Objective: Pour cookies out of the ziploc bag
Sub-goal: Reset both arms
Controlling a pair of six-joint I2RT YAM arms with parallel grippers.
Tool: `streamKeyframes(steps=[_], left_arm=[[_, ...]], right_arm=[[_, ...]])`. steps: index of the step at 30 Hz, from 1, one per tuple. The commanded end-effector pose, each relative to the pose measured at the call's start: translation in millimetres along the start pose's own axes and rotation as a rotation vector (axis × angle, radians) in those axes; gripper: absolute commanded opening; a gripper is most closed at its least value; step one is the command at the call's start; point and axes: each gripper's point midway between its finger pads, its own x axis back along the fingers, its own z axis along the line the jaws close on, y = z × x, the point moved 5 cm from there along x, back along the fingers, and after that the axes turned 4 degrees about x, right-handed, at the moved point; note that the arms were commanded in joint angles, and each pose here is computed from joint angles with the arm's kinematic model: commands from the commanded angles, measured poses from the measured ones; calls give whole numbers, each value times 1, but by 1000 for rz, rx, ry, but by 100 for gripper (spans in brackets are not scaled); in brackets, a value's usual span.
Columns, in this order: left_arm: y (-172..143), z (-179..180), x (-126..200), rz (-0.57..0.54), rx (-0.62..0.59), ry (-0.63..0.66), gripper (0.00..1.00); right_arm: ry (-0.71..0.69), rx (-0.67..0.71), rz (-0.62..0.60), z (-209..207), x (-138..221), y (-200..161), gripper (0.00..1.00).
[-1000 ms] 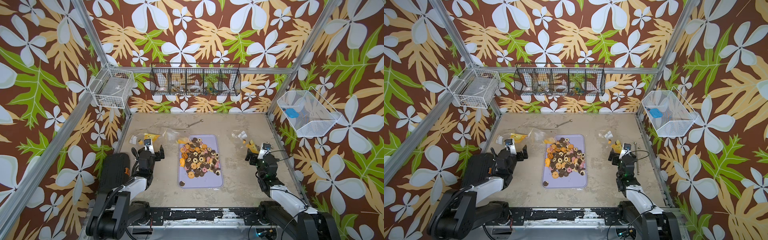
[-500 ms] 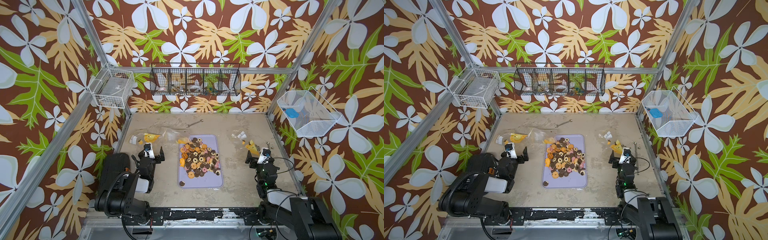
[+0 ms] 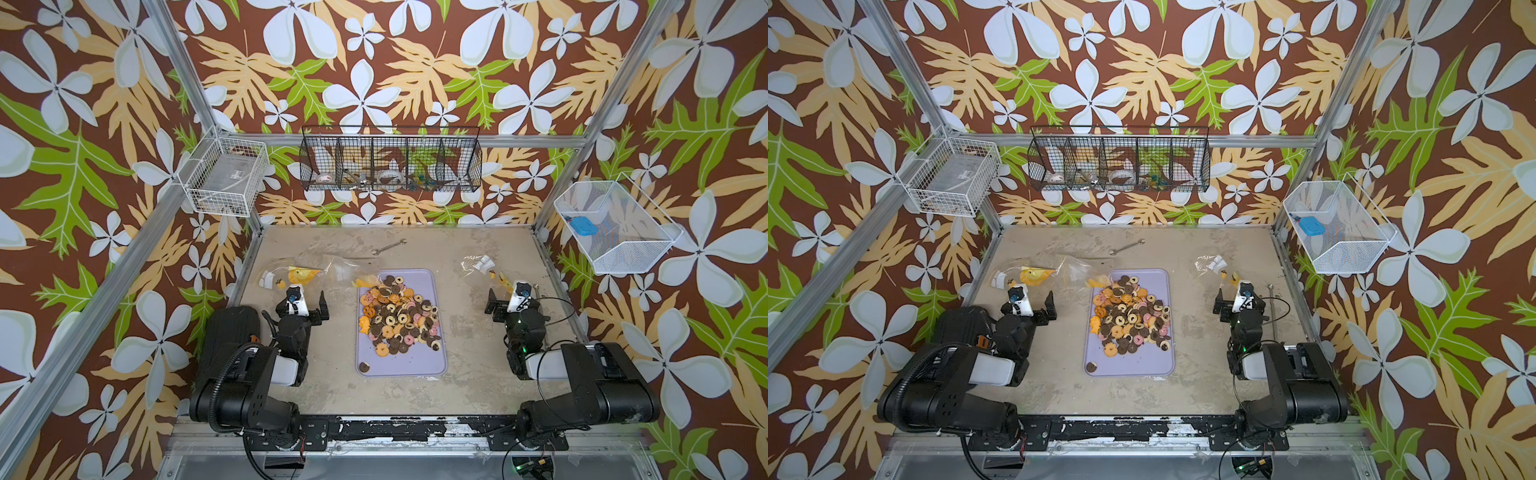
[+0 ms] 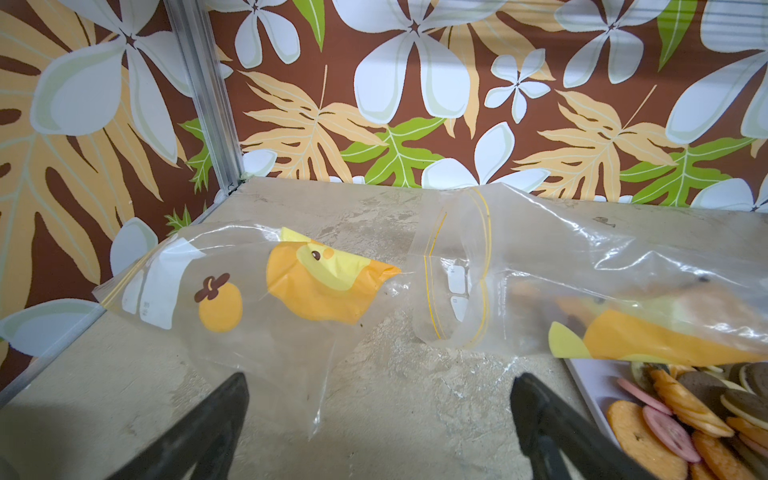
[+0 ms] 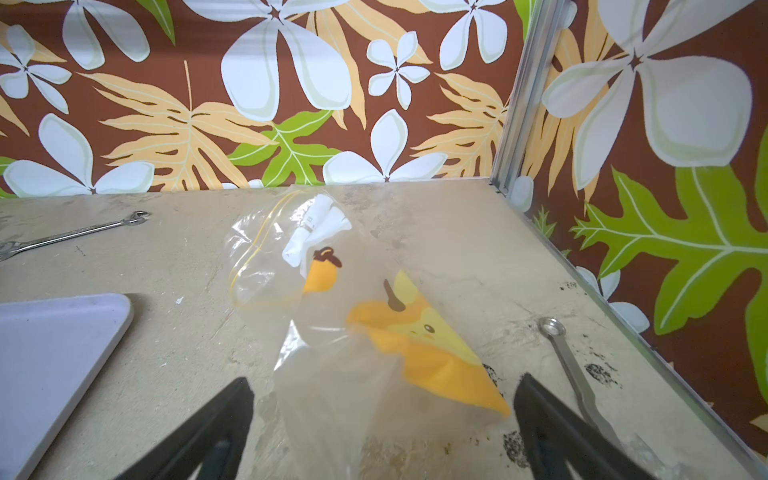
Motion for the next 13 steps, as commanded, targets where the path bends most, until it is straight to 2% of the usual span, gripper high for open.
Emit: streamKeyframes(steps=[1,5,8,13], left_arm=[[10,0,0,-48,7,4,100],[9,1,-1,-45,5,6,100],[7,-1,-9,-9,13,-42,100],[8,-2,-3,-26,6,-59,100]], right_arm=[[-3,13,-2,1,0,1,100],[-2,14,-2,1,0,1,100],[-1,14,0,1,0,1,100],[-2,14,0,1,-1,1,100]])
